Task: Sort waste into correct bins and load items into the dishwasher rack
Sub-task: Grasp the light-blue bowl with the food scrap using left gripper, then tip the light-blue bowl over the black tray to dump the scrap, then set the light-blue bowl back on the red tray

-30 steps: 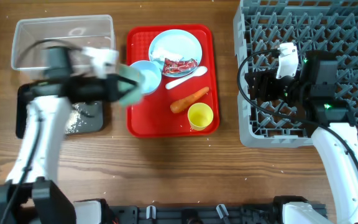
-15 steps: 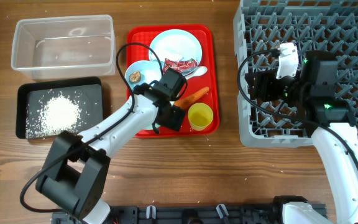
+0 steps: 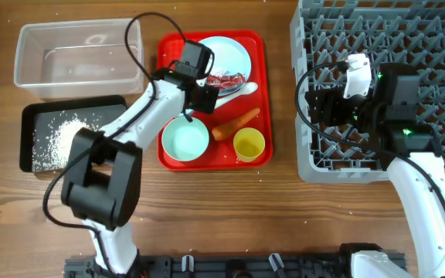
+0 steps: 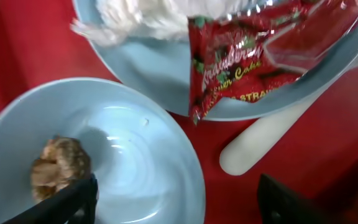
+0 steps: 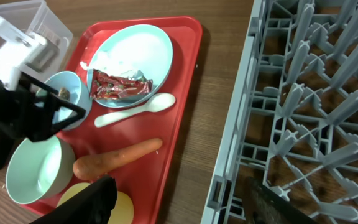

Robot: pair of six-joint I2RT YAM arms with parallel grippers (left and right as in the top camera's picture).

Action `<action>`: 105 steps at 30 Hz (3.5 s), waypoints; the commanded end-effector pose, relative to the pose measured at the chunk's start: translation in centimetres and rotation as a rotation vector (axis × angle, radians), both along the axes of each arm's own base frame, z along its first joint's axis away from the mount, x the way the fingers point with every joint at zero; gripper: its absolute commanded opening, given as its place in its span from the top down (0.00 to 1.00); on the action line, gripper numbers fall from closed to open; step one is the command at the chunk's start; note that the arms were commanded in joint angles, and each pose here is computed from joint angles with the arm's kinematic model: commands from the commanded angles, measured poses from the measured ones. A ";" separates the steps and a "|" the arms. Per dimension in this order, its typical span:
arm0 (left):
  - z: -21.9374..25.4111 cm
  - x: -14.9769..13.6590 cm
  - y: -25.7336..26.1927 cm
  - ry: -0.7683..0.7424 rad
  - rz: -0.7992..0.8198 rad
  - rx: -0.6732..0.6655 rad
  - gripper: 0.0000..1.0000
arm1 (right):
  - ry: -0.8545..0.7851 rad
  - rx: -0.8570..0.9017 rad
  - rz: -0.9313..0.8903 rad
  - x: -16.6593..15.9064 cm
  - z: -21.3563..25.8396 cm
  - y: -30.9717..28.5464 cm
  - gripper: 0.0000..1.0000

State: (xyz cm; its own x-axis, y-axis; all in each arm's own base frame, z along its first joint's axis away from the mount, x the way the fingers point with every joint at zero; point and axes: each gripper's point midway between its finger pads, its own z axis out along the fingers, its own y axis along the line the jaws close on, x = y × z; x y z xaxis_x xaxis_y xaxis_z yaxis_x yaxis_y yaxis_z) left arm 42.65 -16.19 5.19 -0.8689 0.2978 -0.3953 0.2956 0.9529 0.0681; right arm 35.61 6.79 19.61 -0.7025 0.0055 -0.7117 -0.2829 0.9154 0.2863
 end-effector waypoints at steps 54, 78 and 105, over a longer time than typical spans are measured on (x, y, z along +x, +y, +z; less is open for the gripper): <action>11.2 -8.1 27.8 -0.296 0.335 -1.502 0.96 | 0.007 -0.029 -0.033 0.4 -0.2 -0.7 0.33; 4.4 -2.3 0.9 -0.156 0.046 -0.244 0.96 | 0.013 -0.015 -0.047 0.4 -0.1 -0.7 0.33; 6.5 -5.8 -8.3 -0.054 -0.346 -0.113 0.32 | 0.002 -0.004 -0.038 0.6 0.1 -0.5 0.33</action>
